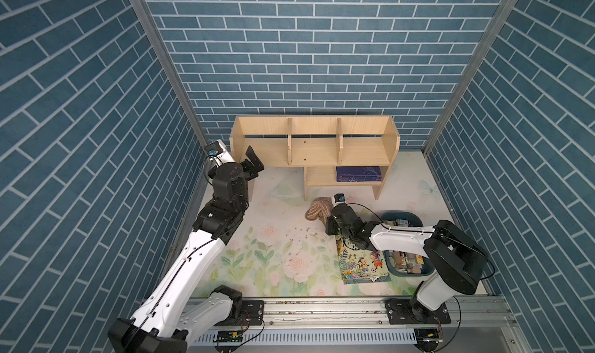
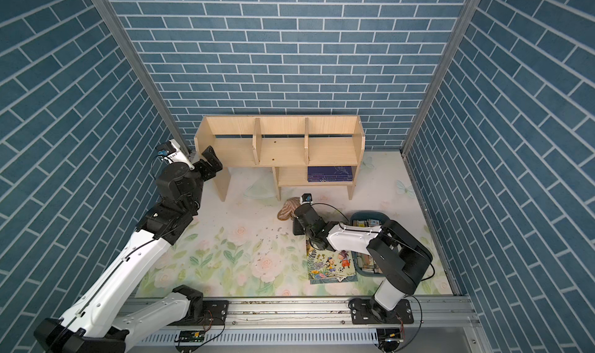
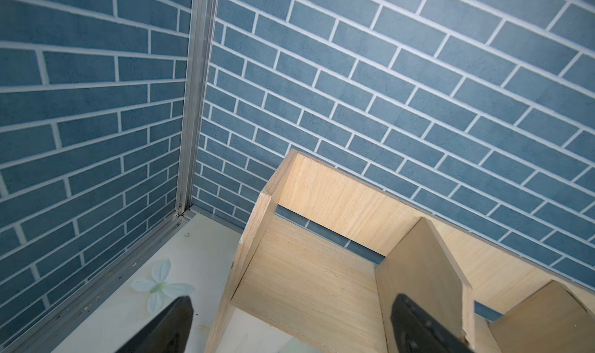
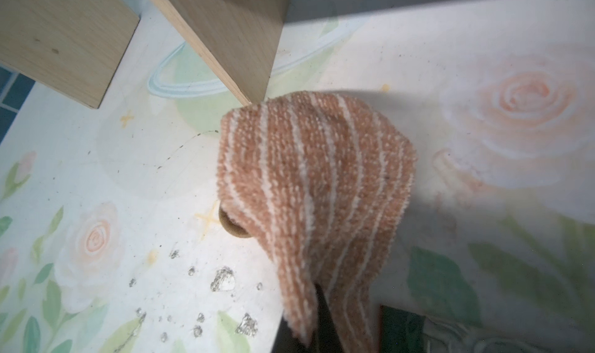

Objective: Wipe the bookshelf clean with a cloth
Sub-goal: Pick up the cleaning item at the center of the board, then wipe the dust from the shelf.

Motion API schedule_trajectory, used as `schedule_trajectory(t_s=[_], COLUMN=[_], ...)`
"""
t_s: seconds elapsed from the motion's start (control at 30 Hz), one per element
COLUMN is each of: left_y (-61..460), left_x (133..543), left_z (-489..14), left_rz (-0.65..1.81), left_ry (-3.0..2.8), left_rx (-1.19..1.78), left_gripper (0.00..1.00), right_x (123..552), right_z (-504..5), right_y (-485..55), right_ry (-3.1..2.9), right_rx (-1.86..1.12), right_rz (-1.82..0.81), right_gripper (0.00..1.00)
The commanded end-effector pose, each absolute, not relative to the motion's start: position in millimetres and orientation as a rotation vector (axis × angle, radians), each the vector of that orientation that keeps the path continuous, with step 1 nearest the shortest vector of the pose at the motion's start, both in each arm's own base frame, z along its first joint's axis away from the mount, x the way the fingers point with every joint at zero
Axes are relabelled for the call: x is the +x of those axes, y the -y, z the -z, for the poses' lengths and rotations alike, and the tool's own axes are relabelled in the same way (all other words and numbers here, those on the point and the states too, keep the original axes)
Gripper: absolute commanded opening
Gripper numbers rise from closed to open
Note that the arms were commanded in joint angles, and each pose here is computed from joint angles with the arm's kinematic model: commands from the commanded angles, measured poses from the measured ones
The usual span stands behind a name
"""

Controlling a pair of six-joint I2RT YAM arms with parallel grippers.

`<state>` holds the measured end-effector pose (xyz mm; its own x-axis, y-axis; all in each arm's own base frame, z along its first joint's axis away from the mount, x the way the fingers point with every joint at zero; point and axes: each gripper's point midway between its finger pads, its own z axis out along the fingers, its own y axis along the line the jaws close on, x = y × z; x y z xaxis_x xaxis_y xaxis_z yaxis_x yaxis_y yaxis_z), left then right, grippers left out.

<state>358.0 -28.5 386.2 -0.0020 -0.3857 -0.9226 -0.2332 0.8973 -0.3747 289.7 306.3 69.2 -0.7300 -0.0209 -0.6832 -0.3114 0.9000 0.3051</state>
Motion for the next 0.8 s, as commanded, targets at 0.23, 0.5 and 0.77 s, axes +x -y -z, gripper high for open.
schedule_trajectory(t_s=[0.23,0.5,0.77], left_y=[-39.5,-17.0,-7.0], left_x=[401.5,428.4,431.8], left_z=[-350.8,-353.1,-328.8], left_rz=[0.215,0.418,0.459], left_ry=[-1.586,-1.550,-1.551], left_rx=[-0.643,-0.518,-0.460], left_gripper=[1.00,0.99,0.90], right_x=[323.6,350.6,358.0], right_z=[-194.7,-291.8,-250.8], right_y=[-335.4,-372.2,-398.3], right_ry=[-2.087,-1.912,-1.938], right_rx=[-0.287,-0.295,-0.307], right_rz=[-0.540,-0.615,-0.642], right_gripper=[0.00,0.00,0.00])
